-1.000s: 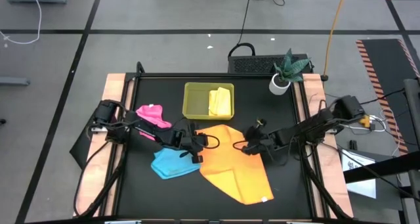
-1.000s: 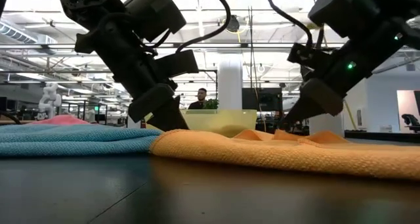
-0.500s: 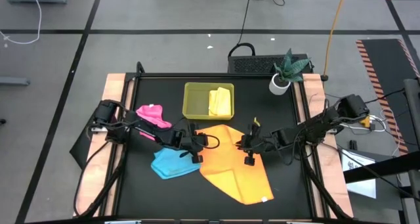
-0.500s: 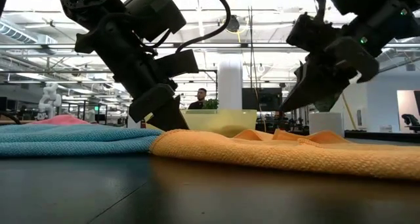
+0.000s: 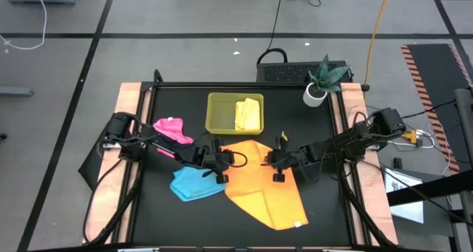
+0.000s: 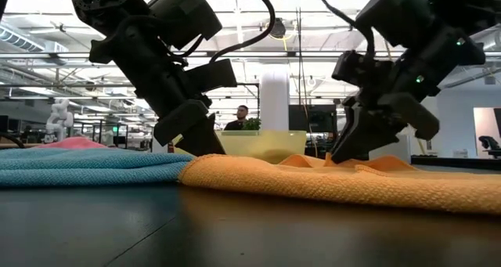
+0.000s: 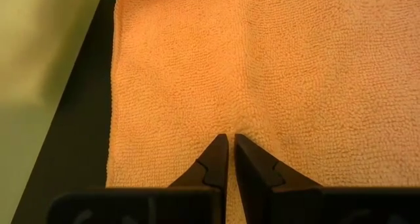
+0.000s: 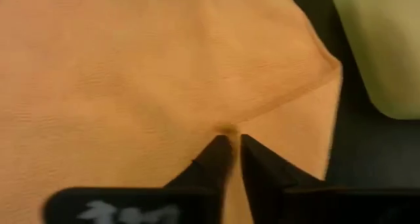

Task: Fold microfiber towels
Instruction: Fold the orange microfiber cloth

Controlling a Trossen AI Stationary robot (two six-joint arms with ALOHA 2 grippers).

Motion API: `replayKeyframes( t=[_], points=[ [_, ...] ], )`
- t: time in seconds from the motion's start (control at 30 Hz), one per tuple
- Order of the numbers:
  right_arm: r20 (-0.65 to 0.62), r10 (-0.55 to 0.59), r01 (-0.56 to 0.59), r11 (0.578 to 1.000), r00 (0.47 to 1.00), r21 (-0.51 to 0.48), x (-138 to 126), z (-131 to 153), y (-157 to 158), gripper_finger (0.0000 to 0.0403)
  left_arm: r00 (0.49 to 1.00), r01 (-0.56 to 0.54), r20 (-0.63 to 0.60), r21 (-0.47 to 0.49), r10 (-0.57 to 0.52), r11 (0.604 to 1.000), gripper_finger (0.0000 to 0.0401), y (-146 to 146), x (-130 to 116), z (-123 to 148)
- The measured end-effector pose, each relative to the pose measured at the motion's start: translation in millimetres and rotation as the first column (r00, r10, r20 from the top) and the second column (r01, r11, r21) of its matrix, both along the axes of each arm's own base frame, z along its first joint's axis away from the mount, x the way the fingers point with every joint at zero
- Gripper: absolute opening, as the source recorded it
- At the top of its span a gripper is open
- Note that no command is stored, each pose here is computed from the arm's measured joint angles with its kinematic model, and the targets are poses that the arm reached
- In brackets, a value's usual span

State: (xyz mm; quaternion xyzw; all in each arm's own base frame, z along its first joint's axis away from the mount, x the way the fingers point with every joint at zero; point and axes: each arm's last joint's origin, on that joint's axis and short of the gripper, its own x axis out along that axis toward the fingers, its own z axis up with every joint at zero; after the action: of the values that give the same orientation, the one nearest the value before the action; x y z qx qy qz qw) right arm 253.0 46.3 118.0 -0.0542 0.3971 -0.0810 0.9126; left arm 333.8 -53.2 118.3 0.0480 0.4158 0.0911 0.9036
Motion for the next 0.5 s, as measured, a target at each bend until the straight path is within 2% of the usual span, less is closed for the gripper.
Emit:
replayKeyframes(
  t=[0.1,0.5],
  points=[
    [-0.006,0.009,-0.009,1.000,1.000,-0.020,0.4,-0.1,-2.9,0.0006,1.000,0.001,0.000,0.000,-0.001,1.000,0.0031,-0.1,0.0,0.0],
    [0.073,-0.023,0.028,0.998,0.997,-0.065,-2.7,18.0,-1.1,0.0001,1.000,0.012,-0.001,-0.005,-0.012,1.000,0.0031,-2.5,-0.4,0.0]
  ],
)
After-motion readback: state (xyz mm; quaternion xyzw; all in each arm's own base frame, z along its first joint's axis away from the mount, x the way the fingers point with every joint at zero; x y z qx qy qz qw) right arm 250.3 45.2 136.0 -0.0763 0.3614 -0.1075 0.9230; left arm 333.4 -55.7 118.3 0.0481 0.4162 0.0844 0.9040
